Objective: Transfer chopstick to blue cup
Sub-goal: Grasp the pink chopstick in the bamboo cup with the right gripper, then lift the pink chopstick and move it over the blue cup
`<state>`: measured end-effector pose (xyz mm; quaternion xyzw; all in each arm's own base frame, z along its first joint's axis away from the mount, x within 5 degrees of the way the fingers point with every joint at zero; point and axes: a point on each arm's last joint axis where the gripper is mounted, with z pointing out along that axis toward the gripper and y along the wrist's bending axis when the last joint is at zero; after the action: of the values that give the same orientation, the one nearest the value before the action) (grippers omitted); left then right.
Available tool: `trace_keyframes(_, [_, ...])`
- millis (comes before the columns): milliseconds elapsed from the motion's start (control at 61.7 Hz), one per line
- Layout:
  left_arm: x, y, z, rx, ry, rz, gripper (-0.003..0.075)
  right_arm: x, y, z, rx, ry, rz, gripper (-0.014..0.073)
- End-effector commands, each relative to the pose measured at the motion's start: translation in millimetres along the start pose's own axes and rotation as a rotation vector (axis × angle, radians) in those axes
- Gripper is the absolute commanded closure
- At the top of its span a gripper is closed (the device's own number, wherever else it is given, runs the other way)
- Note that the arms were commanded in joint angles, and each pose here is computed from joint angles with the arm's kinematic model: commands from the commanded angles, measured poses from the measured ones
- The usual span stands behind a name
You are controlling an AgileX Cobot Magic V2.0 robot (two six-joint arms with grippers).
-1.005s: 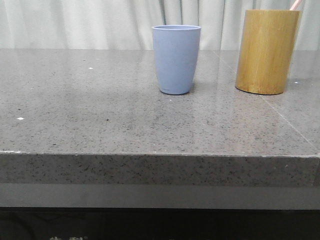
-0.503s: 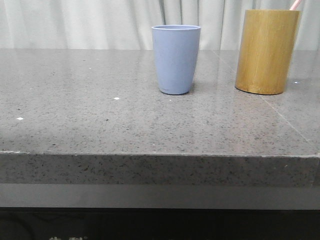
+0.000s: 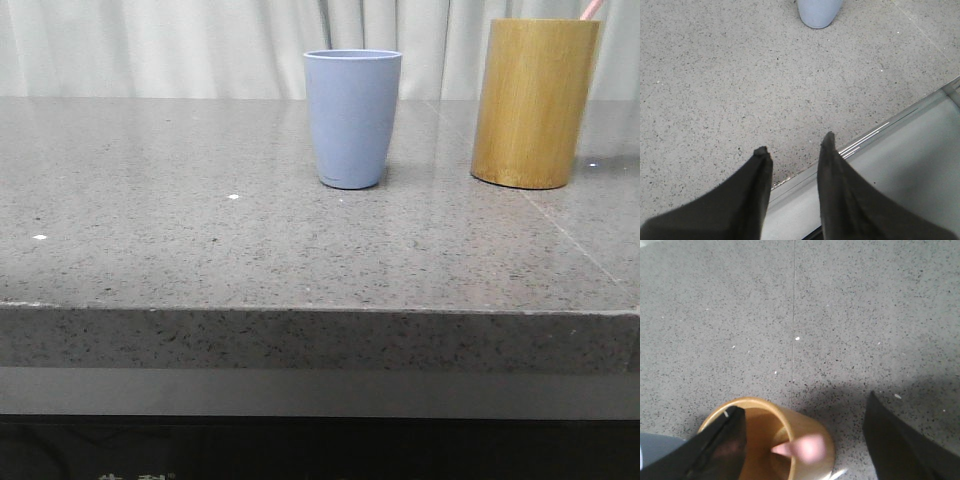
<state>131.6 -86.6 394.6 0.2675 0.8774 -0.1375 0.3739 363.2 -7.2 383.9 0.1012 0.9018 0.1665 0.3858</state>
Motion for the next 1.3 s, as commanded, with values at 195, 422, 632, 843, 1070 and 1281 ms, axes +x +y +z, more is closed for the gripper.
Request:
trace_keyframes(195, [-6, -1, -7, 0.004, -0.07, -0.006, 0.0482, -24, 10, -11, -0.043, -0.033, -0.039, 0.0092])
trace_keyframes(422, [-6, -1, -7, 0.004, -0.068, -0.006, 0.0482, -26, 12, -13, -0.05, -0.042, -0.04, 0.033])
trace_keyframes(632, [-6, -1, -7, 0.004, -0.068, -0.006, 0.0482, -25, 12, -14, -0.051, -0.03, -0.041, 0.048])
trace_keyframes(843, [-6, -1, -7, 0.004, -0.068, -0.006, 0.0482, -28, 17, -23, -0.06, -0.028, -0.077, 0.0588])
trace_keyframes(1070, [-6, -1, -7, 0.004, -0.068, -0.006, 0.0482, -41, 34, -58, -0.088, -0.045, -0.212, 0.0655])
trace_keyframes(1281, [-6, -1, -7, 0.004, -0.068, -0.006, 0.0482, -51, 63, -113, -0.119, -0.146, -0.346, 0.0654])
